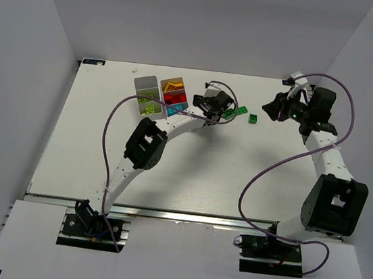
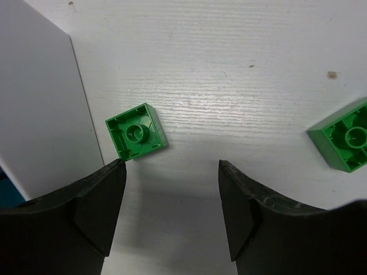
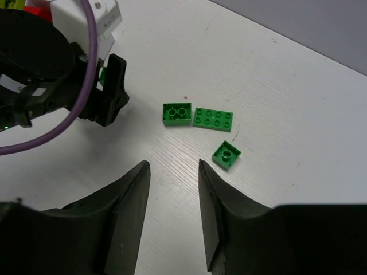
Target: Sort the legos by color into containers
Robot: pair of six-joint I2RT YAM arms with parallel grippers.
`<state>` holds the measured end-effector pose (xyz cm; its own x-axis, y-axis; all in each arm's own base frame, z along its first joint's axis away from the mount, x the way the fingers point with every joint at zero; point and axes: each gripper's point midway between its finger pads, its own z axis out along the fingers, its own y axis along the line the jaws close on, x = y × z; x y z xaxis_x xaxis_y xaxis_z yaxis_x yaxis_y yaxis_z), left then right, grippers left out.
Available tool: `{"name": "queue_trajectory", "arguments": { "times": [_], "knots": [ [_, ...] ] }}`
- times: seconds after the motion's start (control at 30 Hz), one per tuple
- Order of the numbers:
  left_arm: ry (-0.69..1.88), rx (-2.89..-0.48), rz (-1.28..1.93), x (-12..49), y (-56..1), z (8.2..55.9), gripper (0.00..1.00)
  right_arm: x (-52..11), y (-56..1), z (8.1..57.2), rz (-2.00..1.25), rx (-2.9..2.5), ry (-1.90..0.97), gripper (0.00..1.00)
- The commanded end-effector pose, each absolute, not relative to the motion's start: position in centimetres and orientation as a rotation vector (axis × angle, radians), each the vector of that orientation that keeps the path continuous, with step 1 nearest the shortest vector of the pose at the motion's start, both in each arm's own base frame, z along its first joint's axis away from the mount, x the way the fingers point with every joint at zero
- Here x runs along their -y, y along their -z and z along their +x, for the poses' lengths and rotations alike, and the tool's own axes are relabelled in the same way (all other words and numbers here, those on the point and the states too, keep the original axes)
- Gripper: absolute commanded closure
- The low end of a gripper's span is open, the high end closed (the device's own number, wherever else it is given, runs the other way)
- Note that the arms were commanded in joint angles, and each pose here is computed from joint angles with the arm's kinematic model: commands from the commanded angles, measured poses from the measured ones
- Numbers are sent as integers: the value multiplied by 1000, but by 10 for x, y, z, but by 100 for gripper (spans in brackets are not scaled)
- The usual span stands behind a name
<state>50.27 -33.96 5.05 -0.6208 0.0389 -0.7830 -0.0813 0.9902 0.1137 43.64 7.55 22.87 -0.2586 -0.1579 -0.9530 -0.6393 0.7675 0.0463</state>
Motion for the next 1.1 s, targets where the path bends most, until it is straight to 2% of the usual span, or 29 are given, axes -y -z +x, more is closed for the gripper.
{"name": "queue_trajectory", "arguments": {
  "times": [0.0,0.03,0.07,0.1,0.13,0.17,0.2,0.27,0.3,0.33,0.37,0.4,0.43,0.47,0.5,0.53,0.57,0.63,0.67,0.8,0.9,1.07],
  "knots": [
    [-161,-2163,-14,345,-77,513,25,-83,-226,436,-644,-1784,-587,57],
    [-152,-2166,2,346,-77,512,26,-88,-223,432,-670,-1782,-634,59],
    [-118,-2152,15,351,-87,514,33,-92,-220,429,-690,-1790,-664,63],
    [-61,-2157,46,361,-93,510,39,-95,-208,431,-688,-1817,-703,75],
    [-52,-2167,84,362,-91,504,46,-98,-202,430,-680,-1848,-735,83],
    [11,-2133,91,372,-104,503,63,-100,-207,437,-665,-1856,-750,95],
    [89,-2096,90,377,-138,498,71,-101,-194,443,-643,-1896,-783,97],
    [129,-2090,103,375,-148,483,77,-105,-190,451,-624,-1932,-812,98],
    [219,-2059,103,377,-184,472,79,-106,-190,465,-615,-1940,-813,95],
    [262,-2060,107,376,-194,462,79,-111,-190,471,-622,-1946,-815,91],
    [276,-2100,117,368,-177,448,79,-114,-186,473,-621,-1977,-836,82],
    [311,-2105,108,363,-182,436,78,-119,-186,487,-662,-1964,-829,77],
    [411,-2050,64,357,-221,421,73,-131,-186,488,-716,-1951,-856,71],
    [389,-2103,67,340,-197,403,68,-145,-178,480,-781,-1969,-901,58],
    [444,-2053,26,326,-230,388,57,-166,-174,485,-950,-1883,-884,51],
    [432,-2048,-46,310,-233,380,50,-175,-160,482,-1021,-1876,-891,41],
    [388,-2074,-73,292,-219,369,44,-183,-155,483,-1092,-1834,-870,37],
    [382,-2021,-190,256,-247,353,30,-208,-144,481,-1263,-1721,-798,29],
    [356,-2025,-219,240,-244,347,29,-217,-135,486,-1298,-1698,-766,23],
    [305,-1967,-365,186,-268,330,27,-264,-107,500,-1344,-1725,-615,16],
    [270,-1914,-456,154,-282,317,26,-288,-88,516,-1204,-1894,-525,16],
    [250,-1875,-548,125,-286,298,25,-317,-74,517,-1089,-2009,-537,18]
  ]
}}
